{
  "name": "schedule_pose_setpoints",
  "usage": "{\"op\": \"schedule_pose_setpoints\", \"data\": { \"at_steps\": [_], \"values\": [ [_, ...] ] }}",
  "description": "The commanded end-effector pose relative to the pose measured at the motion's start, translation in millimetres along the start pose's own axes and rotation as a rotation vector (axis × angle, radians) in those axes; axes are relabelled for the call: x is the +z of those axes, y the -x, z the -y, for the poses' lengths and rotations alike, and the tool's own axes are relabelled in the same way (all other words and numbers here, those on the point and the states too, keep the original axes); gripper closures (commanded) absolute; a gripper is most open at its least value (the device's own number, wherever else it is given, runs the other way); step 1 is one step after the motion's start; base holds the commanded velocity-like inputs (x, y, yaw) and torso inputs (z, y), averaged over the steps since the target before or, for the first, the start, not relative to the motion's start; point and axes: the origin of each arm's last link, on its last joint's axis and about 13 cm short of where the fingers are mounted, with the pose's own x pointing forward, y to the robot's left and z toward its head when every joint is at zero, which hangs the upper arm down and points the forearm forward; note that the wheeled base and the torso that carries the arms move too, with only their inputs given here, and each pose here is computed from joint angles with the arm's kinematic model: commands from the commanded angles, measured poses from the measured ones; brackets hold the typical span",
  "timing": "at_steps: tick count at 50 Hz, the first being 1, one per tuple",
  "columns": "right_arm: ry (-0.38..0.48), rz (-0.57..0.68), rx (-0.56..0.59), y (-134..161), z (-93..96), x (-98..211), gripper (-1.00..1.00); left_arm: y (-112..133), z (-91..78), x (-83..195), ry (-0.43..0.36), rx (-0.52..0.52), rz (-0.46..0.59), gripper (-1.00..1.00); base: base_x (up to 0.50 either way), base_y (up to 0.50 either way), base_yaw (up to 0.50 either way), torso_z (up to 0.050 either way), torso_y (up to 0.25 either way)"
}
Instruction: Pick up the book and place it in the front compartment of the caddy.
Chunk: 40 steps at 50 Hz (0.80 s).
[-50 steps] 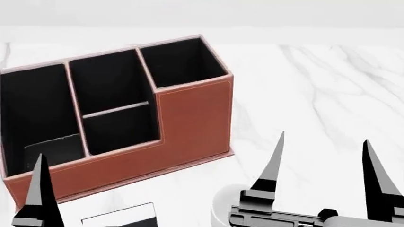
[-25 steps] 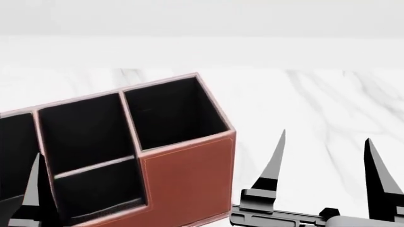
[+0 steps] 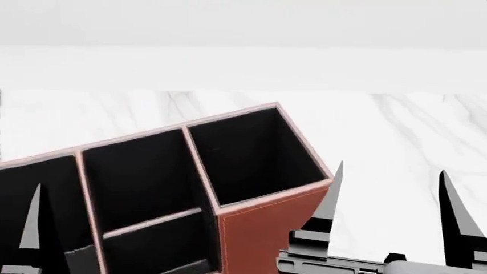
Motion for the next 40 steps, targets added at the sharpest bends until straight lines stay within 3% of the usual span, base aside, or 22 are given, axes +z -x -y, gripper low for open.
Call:
{"op": "schedule_pose_setpoints", "data": {
  "at_steps": [1, 29, 33, 35, 37, 38, 40],
  "values": [
    [-0.036, -0.001, 0.009, 1, 0.5, -1, -1.00, 2, -1.7, 1, 0.043, 0.001, 0.009, -1.00, 0.00, 0.00, 0.00, 0.049, 0.000],
    [-0.033, -0.001, 0.014, 1, -0.1, 0, -1.00, 2, -0.6, 3, 0.051, -0.009, 0.001, -1.00, 0.00, 0.00, 0.00, 0.049, 0.000],
    [-0.033, -0.002, 0.016, 0, -0.3, -1, -1.00, 1, -0.1, 7, 0.115, -0.008, 0.016, -1.00, 0.00, 0.00, 0.00, 0.037, 0.000],
    [-0.033, -0.001, 0.017, 0, -0.4, 0, -1.00, 2, 1.9, 11, 0.165, -0.075, 0.028, -1.00, 0.00, 0.00, 0.00, 0.000, 0.000],
    [-0.033, -0.001, 0.016, 0, 0.2, 0, -1.00, 0, 5.0, 16, 0.133, -0.078, 0.016, -1.00, 0.00, 0.00, 0.00, 0.000, 0.000],
    [-0.032, -0.001, 0.015, 1, 0.1, 0, -1.00, 0, 5.4, 20, 0.187, -0.080, 0.037, -1.00, 0.00, 0.00, 0.00, 0.000, 0.000],
    [-0.032, -0.001, 0.016, 0, 0.1, 0, -1.00, 1, 6.1, 24, 0.223, -0.118, 0.057, -1.00, 0.00, 0.00, 0.00, 0.000, 0.000]
  ]
}}
